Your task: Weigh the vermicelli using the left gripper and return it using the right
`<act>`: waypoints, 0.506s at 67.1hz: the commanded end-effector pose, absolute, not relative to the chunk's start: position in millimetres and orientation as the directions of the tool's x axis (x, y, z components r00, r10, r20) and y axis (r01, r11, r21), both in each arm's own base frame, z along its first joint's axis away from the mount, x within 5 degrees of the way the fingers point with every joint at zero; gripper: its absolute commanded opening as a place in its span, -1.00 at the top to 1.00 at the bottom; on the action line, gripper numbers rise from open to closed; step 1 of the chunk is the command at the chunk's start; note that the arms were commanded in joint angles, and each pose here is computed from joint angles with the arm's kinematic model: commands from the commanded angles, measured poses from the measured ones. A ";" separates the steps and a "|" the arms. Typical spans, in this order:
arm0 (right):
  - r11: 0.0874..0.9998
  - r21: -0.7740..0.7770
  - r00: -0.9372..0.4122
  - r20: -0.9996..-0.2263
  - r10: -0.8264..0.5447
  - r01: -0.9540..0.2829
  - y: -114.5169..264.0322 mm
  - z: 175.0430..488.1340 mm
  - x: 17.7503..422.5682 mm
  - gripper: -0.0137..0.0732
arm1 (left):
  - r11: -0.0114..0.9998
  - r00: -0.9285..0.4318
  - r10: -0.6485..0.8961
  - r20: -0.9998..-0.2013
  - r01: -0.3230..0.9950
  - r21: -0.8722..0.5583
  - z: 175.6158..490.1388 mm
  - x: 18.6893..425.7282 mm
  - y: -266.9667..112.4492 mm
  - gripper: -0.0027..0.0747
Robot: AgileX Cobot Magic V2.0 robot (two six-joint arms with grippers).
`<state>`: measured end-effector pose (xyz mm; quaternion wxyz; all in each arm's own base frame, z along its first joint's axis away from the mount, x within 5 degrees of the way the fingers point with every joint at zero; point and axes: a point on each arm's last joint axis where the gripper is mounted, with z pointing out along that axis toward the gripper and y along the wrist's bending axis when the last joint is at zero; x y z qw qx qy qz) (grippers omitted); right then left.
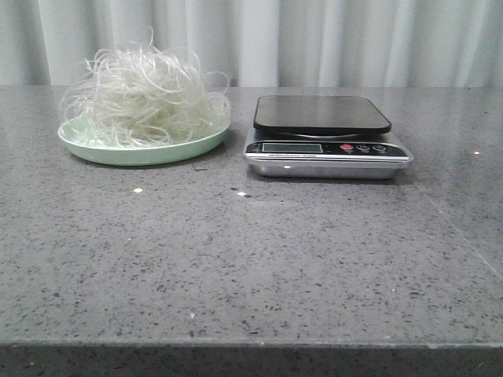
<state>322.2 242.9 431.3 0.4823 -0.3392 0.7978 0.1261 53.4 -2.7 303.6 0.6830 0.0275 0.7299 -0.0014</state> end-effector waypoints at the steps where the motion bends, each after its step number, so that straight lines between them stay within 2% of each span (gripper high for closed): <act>1: 0.789 -0.146 -0.196 -0.927 -0.319 -0.597 200.0 488.6 303.5 -0.27 | 0.999 0.024 0.018 -1.000 0.038 0.019 318.3 52.8 -2.6 0.58; 2: 0.800 -0.146 -0.200 -0.928 -0.314 -0.582 191.1 492.9 302.4 -0.13 | 0.999 0.024 0.018 -1.000 0.038 0.019 318.3 52.8 -2.6 0.58; 5: 0.814 -0.146 -0.211 -0.927 -0.311 -0.562 179.7 497.3 300.8 0.06 | 0.999 0.024 0.018 -1.000 0.038 0.019 318.3 52.8 -2.6 0.58; 6: 0.826 -0.146 -0.223 -0.924 -0.310 -0.545 170.1 500.5 299.4 0.21 | 0.999 0.024 0.018 -1.000 0.038 0.019 318.3 52.8 -2.6 0.58; 8: 0.836 -0.145 -0.242 -0.919 -0.312 -0.529 160.5 502.4 297.9 0.39 | 0.999 0.024 0.018 -1.000 0.038 0.019 318.3 52.8 -2.6 0.58; 11: 0.856 -0.142 -0.269 -0.913 -0.308 -0.497 144.3 505.5 296.0 0.31 | 0.999 0.024 0.018 -1.000 0.038 0.019 318.3 52.8 -2.6 0.58; 22: 0.917 -0.131 -0.345 -0.899 -0.270 -0.376 92.1 500.1 287.4 0.34 | 0.999 0.024 0.018 -1.000 0.038 0.019 318.3 52.8 -2.6 0.58; 34: 0.963 -0.077 -0.343 -0.925 -0.166 -0.258 49.5 469.5 258.9 0.34 | 0.999 0.024 0.018 -1.000 0.038 0.019 318.3 52.8 -2.6 0.58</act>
